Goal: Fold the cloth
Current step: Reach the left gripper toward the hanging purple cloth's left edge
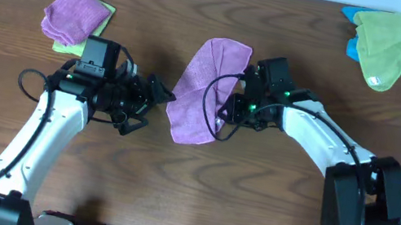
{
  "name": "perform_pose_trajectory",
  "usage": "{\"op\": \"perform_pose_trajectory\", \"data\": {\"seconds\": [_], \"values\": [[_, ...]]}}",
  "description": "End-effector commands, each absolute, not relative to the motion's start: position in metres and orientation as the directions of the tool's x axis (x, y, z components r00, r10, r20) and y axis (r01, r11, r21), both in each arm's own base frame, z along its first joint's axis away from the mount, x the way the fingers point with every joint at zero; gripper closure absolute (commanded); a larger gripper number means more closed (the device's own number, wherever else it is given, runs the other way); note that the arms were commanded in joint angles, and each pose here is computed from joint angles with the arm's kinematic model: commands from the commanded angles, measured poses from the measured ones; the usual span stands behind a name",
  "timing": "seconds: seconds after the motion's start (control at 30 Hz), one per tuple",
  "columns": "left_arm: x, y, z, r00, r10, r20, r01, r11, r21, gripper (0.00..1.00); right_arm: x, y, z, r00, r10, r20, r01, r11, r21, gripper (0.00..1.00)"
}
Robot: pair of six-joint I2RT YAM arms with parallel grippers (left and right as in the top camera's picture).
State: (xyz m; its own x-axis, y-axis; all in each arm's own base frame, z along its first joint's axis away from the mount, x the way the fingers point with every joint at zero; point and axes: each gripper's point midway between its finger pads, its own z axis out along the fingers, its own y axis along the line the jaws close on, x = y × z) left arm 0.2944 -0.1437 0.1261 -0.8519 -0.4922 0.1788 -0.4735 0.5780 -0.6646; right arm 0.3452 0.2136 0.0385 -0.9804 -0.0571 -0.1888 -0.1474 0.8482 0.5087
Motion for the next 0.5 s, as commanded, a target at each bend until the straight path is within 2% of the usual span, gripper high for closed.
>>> {"op": "perform_pose_trajectory", "data": {"seconds": [0.0,0.1,0.17,0.47], "values": [[0.298,-0.143,0.126,-0.849,-0.501,0.170,-0.475,0.582,-0.659,0.05,0.341,0.213,0.026,-0.986,-0.057,-0.158,-0.129,0.858,0.497,0.70],[0.298,-0.143,0.126,-0.849,-0.501,0.170,-0.475,0.582,-0.659,0.05,0.339,0.213,0.020,-0.988,-0.058,-0.142,-0.122,0.860,0.496,0.84],[0.298,-0.143,0.126,-0.849,-0.501,0.170,-0.476,0.582,-0.659,0.05,0.340,0.212,0.019,-0.988,-0.059,-0.142,-0.122,0.861,0.493,0.97],[0.293,-0.140,0.122,-0.844,-0.505,0.183,-0.493,0.593,-0.637,0.05,0.345,0.209,0.035,-0.982,-0.054,-0.180,-0.139,0.856,0.499,0.99]]}}
